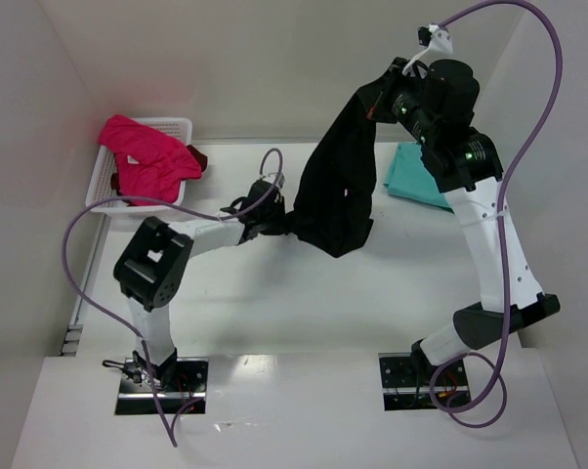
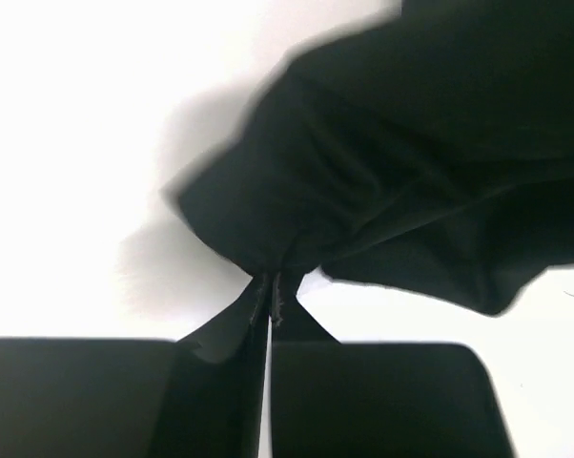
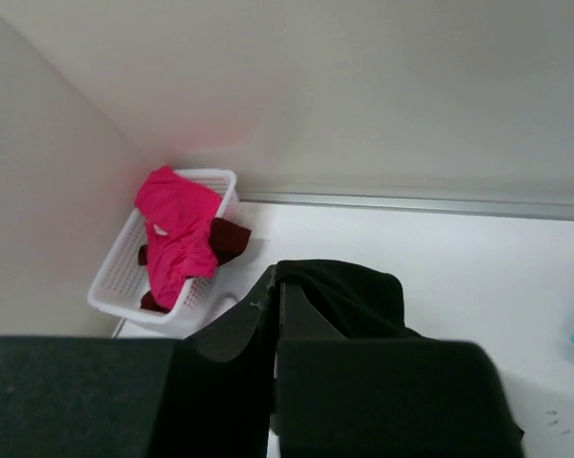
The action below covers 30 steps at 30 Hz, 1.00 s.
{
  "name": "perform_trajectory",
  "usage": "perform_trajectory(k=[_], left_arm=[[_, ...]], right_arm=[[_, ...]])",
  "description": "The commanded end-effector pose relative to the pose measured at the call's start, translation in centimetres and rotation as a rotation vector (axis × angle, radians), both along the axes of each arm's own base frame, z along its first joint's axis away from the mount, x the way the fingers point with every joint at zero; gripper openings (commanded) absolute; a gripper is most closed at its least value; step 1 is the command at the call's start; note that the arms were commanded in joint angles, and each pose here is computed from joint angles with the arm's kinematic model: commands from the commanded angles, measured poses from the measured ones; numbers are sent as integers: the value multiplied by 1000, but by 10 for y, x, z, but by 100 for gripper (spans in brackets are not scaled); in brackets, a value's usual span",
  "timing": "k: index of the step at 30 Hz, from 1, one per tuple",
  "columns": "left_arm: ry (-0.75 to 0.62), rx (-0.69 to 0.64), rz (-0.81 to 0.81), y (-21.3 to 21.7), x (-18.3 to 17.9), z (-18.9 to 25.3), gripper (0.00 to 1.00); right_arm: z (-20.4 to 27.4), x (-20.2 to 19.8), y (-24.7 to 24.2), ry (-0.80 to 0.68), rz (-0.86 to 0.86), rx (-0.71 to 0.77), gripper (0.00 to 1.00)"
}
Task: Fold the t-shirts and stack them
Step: Flatten out the tshirt
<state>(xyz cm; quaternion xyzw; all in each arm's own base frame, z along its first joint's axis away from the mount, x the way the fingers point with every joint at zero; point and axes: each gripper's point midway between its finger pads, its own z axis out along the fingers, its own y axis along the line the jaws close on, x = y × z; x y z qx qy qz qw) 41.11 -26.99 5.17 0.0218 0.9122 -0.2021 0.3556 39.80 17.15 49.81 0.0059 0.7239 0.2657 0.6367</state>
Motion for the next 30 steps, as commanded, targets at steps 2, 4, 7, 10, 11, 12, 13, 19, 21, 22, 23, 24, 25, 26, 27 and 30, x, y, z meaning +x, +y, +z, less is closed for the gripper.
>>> perform_trajectory(k=[2, 4, 7, 10, 11, 12, 13, 19, 21, 22, 23, 24, 25, 26, 27, 30], left_arm=[[-389, 3, 113, 61, 30, 192, 0], [-471, 24, 160, 82, 29, 241, 0], [-627, 33, 241, 126, 9, 329, 0], [-730, 52, 303, 163, -14, 383, 0], [-770, 69, 321, 173, -22, 404, 0], [-804, 73, 341, 182, -33, 422, 0], [-828, 78, 351, 187, -40, 435, 0], [-924, 81, 423, 215, -87, 489, 0], [-941, 77, 450, 226, -106, 496, 0], [-935, 84, 457, 230, -112, 495, 0], [-916, 98, 464, 233, -115, 491, 0], [-898, 105, 469, 235, -119, 487, 0], [-891, 101, 470, 237, -124, 486, 0], [-881, 98, 470, 238, -127, 484, 0], [-863, 98, 474, 238, -129, 479, 0], [-783, 139, 480, 240, -124, 450, 0]], right_arm=[[31, -20, -36, -96, -145, 3, 0], [34, -24, -44, -108, -179, 9, 0], [30, -32, -52, -104, -208, 21, 0], [36, -41, -55, -121, -208, 40, 0], [44, -50, -58, -139, -208, 58, 0], [45, -54, -59, -140, -208, 59, 0], [48, -59, -61, -149, -208, 63, 0], [67, -97, -96, -190, -319, 103, 0], [76, -123, -113, -213, -362, 134, 0], [73, -128, -116, -200, -373, 136, 0], [69, -134, -122, -185, -391, 138, 0], [62, -139, -126, -162, -409, 136, 0], [52, -140, -129, -136, -421, 133, 0], [45, -142, -130, -114, -427, 136, 0], [38, -146, -129, -95, -417, 146, 0], [-23, -135, -111, 48, -368, 131, 0]])
